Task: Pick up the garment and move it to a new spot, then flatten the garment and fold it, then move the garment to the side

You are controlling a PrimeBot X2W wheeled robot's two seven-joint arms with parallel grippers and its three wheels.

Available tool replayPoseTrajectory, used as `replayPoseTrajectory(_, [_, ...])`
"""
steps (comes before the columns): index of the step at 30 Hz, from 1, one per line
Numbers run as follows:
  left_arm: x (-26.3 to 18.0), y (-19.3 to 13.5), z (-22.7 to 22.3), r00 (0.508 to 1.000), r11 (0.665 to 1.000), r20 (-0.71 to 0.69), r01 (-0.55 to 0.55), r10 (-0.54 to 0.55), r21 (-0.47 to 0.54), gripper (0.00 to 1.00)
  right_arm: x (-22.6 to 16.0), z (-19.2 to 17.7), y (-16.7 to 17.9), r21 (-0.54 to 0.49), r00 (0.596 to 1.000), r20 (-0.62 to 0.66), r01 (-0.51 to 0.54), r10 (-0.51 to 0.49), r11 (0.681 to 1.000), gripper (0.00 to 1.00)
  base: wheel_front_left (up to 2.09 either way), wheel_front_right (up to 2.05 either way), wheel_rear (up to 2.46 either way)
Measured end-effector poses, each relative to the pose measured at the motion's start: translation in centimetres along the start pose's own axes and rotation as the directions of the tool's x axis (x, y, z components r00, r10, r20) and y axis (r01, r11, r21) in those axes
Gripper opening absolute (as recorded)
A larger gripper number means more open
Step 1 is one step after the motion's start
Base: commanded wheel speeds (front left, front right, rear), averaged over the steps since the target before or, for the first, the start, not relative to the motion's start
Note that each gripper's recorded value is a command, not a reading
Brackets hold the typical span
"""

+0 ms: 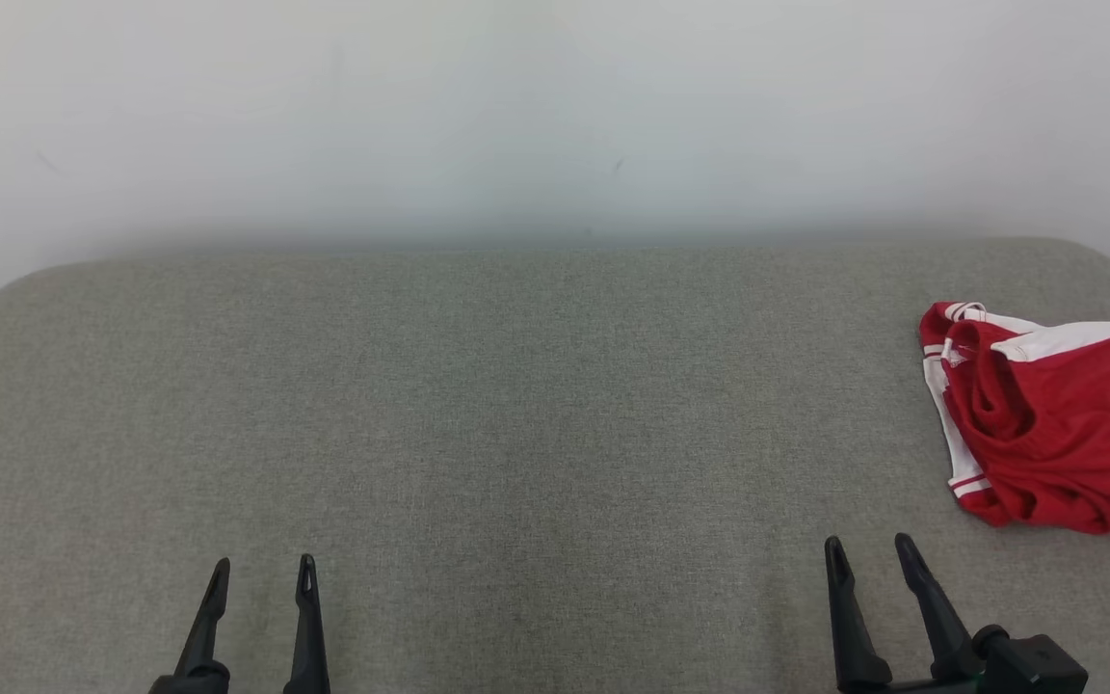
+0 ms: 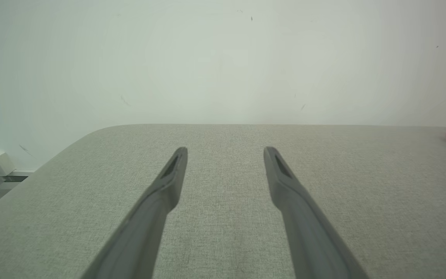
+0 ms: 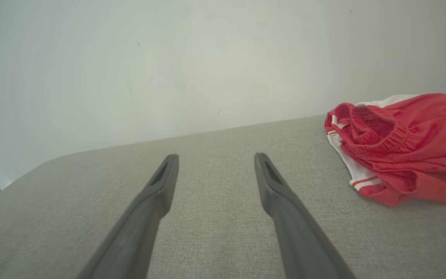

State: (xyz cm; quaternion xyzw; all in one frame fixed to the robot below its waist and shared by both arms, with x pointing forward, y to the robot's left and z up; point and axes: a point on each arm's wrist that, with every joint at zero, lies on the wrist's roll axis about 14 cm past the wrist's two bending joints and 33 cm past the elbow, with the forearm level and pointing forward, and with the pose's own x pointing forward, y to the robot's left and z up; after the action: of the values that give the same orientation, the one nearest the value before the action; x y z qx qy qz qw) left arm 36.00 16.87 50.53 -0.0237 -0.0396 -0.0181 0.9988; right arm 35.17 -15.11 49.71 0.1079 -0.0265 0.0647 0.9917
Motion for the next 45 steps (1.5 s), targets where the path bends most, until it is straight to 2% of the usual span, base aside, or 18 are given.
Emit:
replayPoseTrajectory(28, [-0.2,0.2,0.1,1.000,1.000,0.004,-0.020,0.020,-0.002,1.00,-0.3,0.0,0.0,0.001,1.000,0.001,0.002,-0.002,1.000,1.00,0.00,0.00,0.00])
replayPoseTrajectory(29, [-0.2,0.2,0.1,1.000,1.000,0.002,-0.021,0.021,-0.002,0.00,-0.4,0.0,0.0,0.001,1.000,-0.001,0.001,-0.001,1.000,0.00,0.00,0.00,0.00])
replayPoseTrajectory(34, [-0.8,0.1,-1.4,0.999,1.000,-0.046,-0.022,0.022,-0.011,0.00,-0.9,-1.4,-0.3,0.012,0.999,-0.045,0.014,-0.014,1.000,0.00,0.00,0.00,0.00])
replayPoseTrajectory(45, [-1.1,-0.2,-1.8,0.997,0.973,-0.069,-0.050,0.035,-0.224,0.00,-1.2,-1.1,-2.5,0.203,0.994,-0.063,0.103,-0.092,0.974,0.00,0.00,0.00,0.00])
